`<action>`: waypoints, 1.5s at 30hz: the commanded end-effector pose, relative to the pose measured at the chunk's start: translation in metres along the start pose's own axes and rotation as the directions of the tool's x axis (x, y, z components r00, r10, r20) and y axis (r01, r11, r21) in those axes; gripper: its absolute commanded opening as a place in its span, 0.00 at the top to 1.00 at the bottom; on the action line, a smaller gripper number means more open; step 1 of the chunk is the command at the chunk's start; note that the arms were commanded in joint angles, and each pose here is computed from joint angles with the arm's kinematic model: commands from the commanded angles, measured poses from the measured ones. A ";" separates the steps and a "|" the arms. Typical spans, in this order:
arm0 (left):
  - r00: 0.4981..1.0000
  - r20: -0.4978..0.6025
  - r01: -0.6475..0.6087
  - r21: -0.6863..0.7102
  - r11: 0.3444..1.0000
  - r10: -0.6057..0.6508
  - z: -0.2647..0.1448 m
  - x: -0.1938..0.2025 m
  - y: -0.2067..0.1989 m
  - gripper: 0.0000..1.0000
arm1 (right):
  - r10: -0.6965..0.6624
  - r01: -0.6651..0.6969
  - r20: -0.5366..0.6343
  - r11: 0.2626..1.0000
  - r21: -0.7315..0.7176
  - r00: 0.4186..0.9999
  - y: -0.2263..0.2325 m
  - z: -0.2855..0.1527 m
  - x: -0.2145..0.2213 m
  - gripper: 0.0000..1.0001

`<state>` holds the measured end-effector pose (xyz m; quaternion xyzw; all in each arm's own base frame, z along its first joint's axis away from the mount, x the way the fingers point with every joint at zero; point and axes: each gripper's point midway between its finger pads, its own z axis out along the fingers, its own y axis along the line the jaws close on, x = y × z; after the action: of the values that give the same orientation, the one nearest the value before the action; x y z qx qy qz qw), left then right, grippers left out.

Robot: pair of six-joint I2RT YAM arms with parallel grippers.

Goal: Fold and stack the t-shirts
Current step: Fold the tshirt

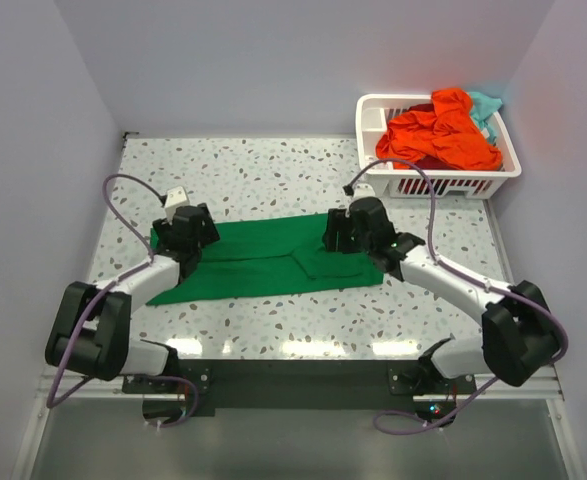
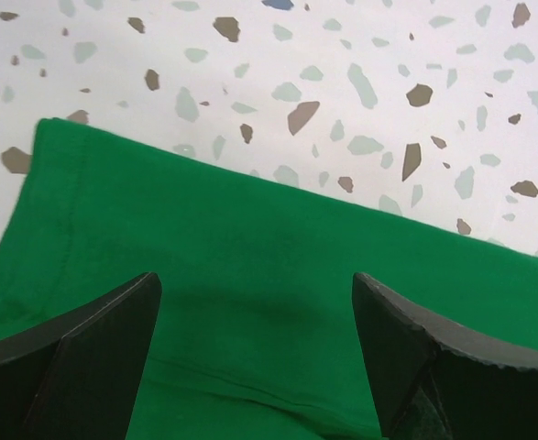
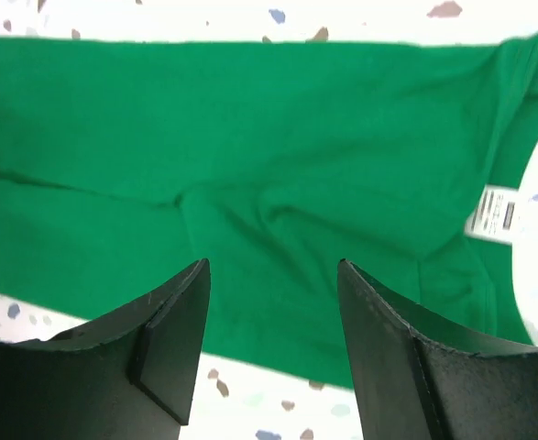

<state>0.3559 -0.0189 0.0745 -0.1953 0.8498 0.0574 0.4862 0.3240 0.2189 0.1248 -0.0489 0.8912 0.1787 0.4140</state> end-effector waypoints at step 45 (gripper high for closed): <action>1.000 0.000 0.016 0.194 0.981 -0.017 0.019 0.006 -0.045 0.09 | -0.231 0.262 -0.189 0.952 0.160 0.955 0.033 0.033 0.080 0.87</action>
<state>0.3748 -0.0531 0.0446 -0.1561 0.8677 -0.0157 0.4717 0.2744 0.2648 0.0242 -0.1553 0.9337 0.0428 0.3198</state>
